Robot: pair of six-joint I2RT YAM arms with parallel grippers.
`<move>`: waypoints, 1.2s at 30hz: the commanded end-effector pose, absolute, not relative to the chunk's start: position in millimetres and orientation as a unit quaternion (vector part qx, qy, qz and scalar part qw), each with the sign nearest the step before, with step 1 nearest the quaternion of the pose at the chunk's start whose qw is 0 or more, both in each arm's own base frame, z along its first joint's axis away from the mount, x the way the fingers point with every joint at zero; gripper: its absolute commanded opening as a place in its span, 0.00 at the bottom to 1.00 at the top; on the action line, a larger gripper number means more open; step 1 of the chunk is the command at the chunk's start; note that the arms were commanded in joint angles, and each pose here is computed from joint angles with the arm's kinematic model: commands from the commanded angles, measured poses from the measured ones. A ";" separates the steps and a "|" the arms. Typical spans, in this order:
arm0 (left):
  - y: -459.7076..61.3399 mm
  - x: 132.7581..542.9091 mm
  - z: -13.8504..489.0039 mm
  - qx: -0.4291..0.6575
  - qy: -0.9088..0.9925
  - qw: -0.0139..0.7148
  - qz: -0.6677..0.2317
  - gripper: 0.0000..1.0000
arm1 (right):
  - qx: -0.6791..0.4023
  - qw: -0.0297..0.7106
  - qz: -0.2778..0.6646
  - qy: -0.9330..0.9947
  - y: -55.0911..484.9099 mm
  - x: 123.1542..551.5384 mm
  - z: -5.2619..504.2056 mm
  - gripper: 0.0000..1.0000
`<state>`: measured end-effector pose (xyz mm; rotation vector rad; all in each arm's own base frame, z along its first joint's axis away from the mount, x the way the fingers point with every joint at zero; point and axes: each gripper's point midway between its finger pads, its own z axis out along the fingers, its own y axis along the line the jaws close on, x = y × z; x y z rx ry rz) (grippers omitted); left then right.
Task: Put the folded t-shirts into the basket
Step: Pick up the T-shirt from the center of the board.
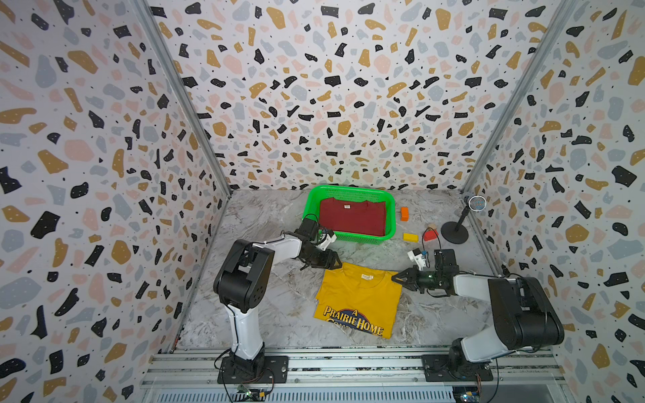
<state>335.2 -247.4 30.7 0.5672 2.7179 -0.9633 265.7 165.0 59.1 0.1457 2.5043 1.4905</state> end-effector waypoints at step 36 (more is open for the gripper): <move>-182.5 312.1 132.0 0.158 0.895 0.126 -0.398 0.00 | -0.056 0.245 0.558 0.791 193.3 330.3 205.4 0.00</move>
